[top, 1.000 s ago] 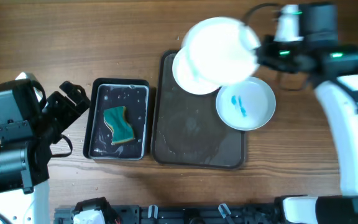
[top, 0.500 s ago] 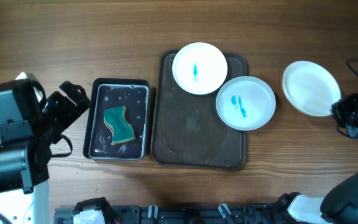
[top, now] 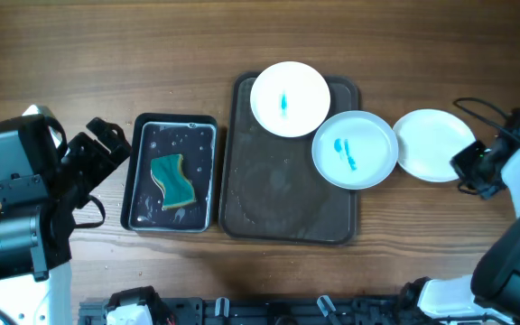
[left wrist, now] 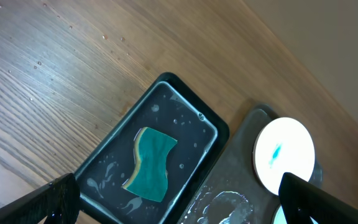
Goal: Clean dirty plates on tray and stack at the side
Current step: 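Carry the plate right and set it on the table beside the tray, then move the right gripper to the rim of the next lower plate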
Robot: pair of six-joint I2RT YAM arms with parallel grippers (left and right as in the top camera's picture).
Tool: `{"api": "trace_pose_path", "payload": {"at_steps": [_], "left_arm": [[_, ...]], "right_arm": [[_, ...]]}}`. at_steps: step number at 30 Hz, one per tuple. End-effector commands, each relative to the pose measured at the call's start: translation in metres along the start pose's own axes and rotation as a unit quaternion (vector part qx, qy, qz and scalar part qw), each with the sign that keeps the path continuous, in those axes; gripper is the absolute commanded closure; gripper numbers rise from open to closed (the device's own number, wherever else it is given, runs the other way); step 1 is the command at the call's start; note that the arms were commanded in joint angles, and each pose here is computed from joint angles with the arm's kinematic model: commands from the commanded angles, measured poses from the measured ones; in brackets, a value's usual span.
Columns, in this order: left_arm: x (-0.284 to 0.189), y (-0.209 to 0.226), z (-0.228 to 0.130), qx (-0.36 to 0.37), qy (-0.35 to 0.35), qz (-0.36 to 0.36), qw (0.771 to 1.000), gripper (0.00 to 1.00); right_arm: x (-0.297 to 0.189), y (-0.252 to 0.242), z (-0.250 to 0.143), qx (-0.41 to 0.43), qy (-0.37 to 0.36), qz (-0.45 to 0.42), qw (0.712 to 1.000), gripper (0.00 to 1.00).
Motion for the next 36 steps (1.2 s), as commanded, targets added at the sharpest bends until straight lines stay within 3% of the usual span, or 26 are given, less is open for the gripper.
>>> {"api": "trace_pose_path", "payload": {"at_steps": [1, 3, 6, 10, 13, 16, 20, 22, 26, 29, 30, 36], "left_arm": [[-0.003, -0.004, 0.002, 0.003, -0.002, -0.01, 1.0, 0.0], [-0.003, -0.004, 0.002, 0.003, -0.002, -0.01, 1.0, 0.0], [-0.003, -0.004, 0.002, 0.003, -0.002, -0.01, 1.0, 0.0], [-0.003, -0.004, 0.002, 0.003, -0.002, -0.01, 1.0, 0.0], [-0.003, -0.004, 0.002, 0.003, -0.002, -0.01, 1.0, 0.0], [-0.003, -0.004, 0.002, 0.003, -0.002, -0.01, 1.0, 0.0], [-0.003, -0.004, 0.002, 0.003, -0.002, -0.01, 1.0, 0.0], [-0.003, -0.004, 0.002, 0.003, -0.002, -0.01, 1.0, 0.0], [-0.003, -0.004, 0.002, 0.003, -0.002, -0.01, 1.0, 0.0], [-0.003, -0.004, 0.002, 0.003, -0.002, -0.01, 1.0, 0.0], [-0.003, -0.004, 0.002, 0.003, -0.002, -0.01, 1.0, 0.0], [-0.003, -0.004, 0.002, 0.003, -0.002, -0.01, 1.0, 0.0]], "right_arm": [[-0.001, 0.008, -0.011, -0.02, 0.007, -0.019, 1.0, 0.83], [-0.012, 0.013, -0.009, -0.033, -0.002, -0.011, 0.999, 0.78], [-0.058, 0.041, -0.007, -0.102, -0.033, 0.07, 0.992, 0.64], [-0.109, 0.089, -0.048, -0.21, -0.022, 0.208, 0.955, 0.5], [-0.101, 0.115, -0.071, -0.275, -0.018, 0.223, 0.935, 0.5], [-0.077, 0.137, -0.085, -0.358, -0.024, 0.224, 0.906, 0.43], [-0.037, 0.127, -0.07, -0.361, -0.043, 0.114, 0.925, 0.42], [-0.02, 0.129, -0.071, -0.362, -0.031, 0.108, 0.925, 0.48], [-0.006, 0.138, -0.091, -0.359, 0.023, 0.152, 0.921, 0.85], [-0.006, 0.136, -0.091, -0.349, 0.025, 0.147, 0.925, 0.89], [-0.005, 0.135, -0.092, -0.35, 0.026, 0.146, 0.925, 0.95], [-0.018, 0.128, -0.113, -0.326, 0.077, 0.16, 0.928, 0.96]]}}
Point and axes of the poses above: each gripper's point midway between its finger pads, its own x axis out along the fingers, its own y axis along the line the jaws close on, z = x × y, the point moved 1 cm from there along -x, back along the fingers
